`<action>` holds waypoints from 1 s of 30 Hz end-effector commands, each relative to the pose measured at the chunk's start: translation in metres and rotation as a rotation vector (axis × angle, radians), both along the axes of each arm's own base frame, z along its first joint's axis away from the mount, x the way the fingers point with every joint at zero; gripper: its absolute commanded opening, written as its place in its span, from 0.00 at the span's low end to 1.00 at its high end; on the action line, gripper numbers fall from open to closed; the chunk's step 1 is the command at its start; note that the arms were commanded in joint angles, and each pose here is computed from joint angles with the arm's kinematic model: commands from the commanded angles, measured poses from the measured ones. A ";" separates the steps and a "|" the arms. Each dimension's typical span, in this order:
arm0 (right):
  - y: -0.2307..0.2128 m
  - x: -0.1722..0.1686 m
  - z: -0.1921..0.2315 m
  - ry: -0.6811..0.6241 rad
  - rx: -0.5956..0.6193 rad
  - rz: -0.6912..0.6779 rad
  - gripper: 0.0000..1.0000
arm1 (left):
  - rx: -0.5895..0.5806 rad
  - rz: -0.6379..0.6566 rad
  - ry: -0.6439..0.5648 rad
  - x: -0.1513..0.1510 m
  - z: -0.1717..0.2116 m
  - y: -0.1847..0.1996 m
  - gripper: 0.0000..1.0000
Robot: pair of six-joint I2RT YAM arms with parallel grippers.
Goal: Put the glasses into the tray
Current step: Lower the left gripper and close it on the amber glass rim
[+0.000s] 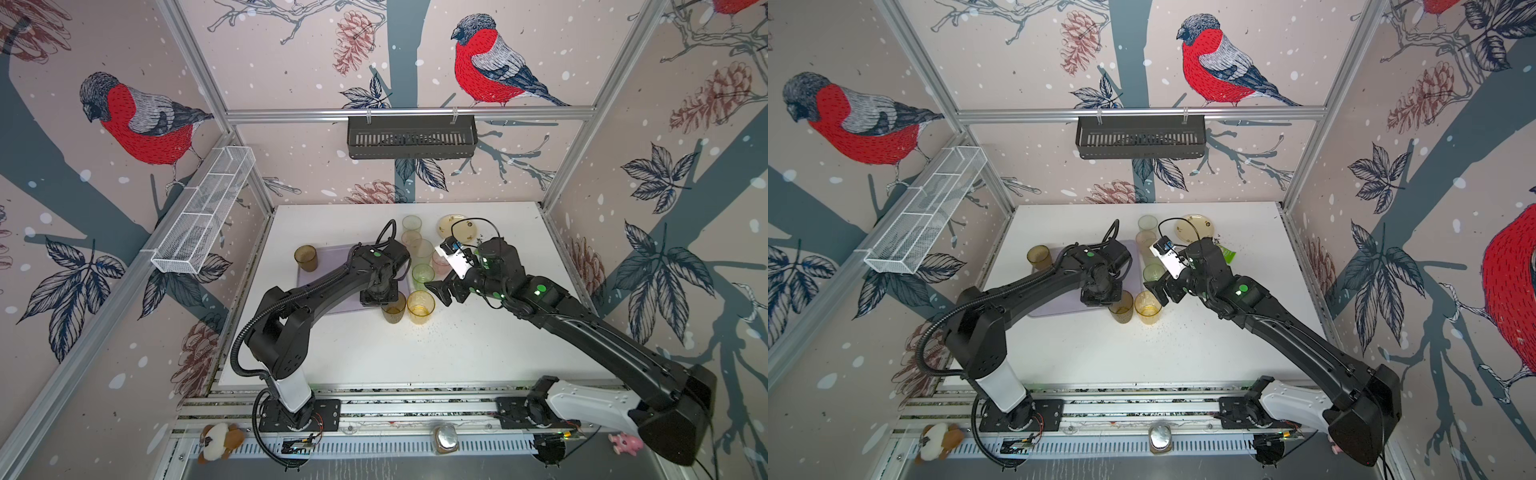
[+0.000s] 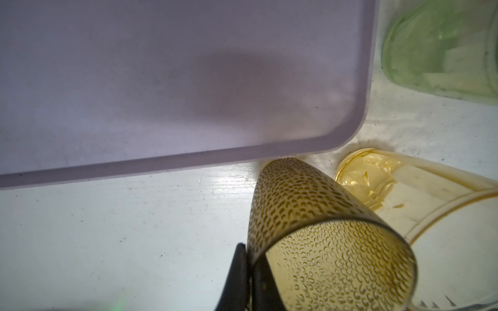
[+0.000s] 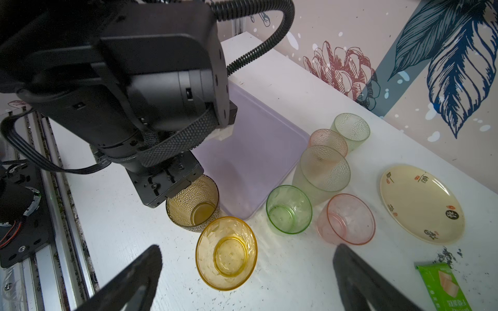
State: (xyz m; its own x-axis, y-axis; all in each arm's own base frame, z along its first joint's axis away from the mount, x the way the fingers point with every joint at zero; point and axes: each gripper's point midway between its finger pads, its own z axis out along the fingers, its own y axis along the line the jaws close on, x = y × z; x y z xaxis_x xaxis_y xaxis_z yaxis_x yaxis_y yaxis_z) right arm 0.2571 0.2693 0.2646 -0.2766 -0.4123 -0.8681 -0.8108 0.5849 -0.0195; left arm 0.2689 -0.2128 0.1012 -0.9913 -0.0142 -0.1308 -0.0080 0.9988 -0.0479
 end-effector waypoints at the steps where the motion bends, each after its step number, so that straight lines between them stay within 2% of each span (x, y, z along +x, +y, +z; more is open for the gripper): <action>1: 0.001 0.002 0.008 -0.028 0.017 -0.004 1.00 | 0.022 0.020 -0.010 0.000 0.006 0.005 0.02; 30: 0.001 0.004 0.016 -0.050 0.019 -0.010 0.99 | 0.079 0.040 -0.051 0.005 0.033 0.023 0.00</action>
